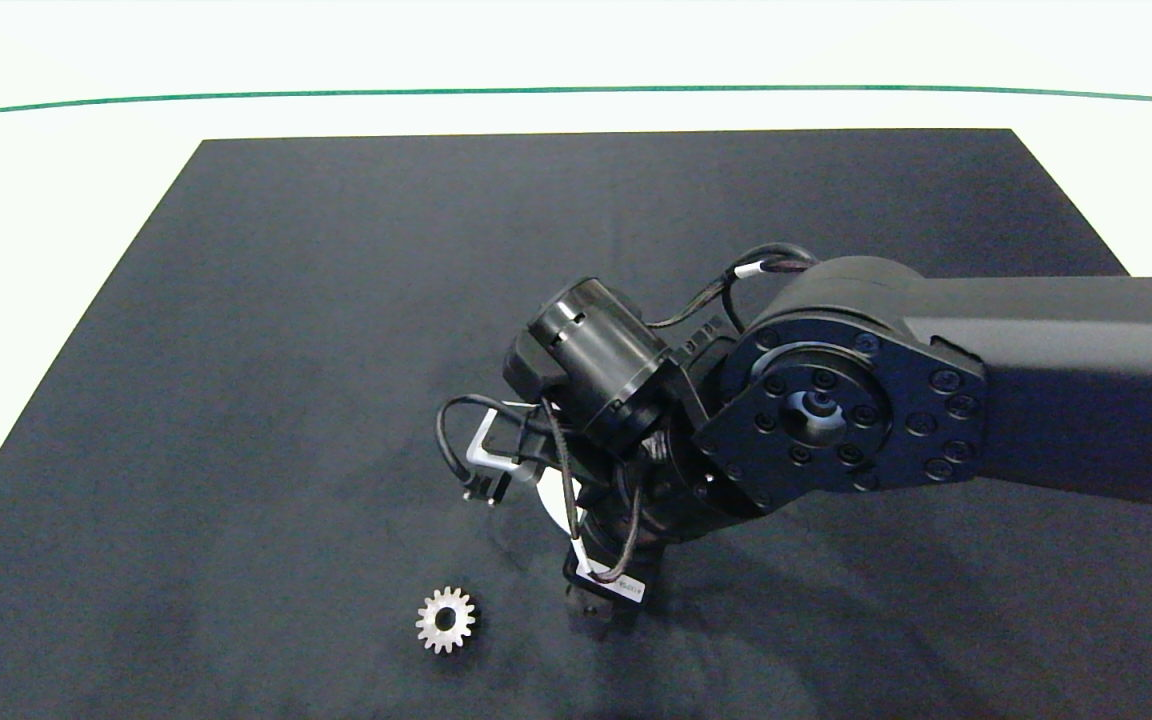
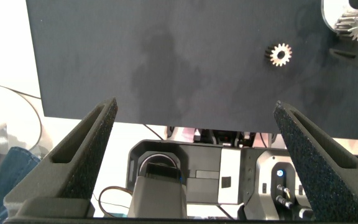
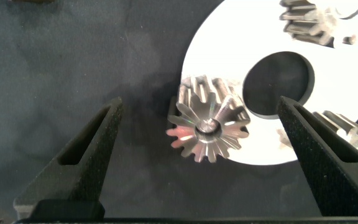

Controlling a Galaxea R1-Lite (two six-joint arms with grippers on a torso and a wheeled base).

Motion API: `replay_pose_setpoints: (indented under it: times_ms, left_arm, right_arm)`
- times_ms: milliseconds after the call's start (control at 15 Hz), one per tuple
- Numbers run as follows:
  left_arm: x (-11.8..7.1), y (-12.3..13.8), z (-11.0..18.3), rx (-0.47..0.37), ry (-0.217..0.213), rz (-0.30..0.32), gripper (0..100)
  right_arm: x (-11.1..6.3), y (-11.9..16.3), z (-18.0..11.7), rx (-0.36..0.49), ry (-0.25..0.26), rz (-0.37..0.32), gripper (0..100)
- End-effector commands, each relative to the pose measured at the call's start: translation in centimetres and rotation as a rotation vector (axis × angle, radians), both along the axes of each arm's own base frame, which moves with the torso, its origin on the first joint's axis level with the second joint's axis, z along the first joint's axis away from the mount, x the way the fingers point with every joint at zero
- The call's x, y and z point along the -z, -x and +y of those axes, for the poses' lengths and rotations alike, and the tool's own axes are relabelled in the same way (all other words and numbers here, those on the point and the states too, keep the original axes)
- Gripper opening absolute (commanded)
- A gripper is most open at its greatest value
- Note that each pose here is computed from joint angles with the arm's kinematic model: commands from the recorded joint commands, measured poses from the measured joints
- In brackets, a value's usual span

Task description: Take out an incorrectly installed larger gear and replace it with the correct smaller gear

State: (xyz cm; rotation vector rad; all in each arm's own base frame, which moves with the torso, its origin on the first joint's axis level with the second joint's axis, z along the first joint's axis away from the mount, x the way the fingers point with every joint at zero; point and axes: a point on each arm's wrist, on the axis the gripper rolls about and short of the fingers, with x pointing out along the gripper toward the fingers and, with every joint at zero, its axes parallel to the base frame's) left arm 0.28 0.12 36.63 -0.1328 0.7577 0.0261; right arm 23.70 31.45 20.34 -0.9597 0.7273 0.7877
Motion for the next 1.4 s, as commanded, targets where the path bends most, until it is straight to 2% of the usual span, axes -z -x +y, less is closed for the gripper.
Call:
replay_pose_setpoints:
  times_ms: [67,333,1400]
  left_arm:
    - [0.07,0.09,0.01,-0.002,0.000,0.009,100]
    - [0.07,0.31,0.04,0.004,-0.001,0.003,100]
    - [0.07,0.75,0.10,0.004,0.001,-0.011,100]
  right_arm:
    - [0.77,-0.28,0.26,-0.002,0.022,0.011,94]
    - [1.25,-0.62,0.32,0.004,0.030,0.017,87]
    - [1.16,-1.24,-0.38,0.018,0.037,0.016,54]
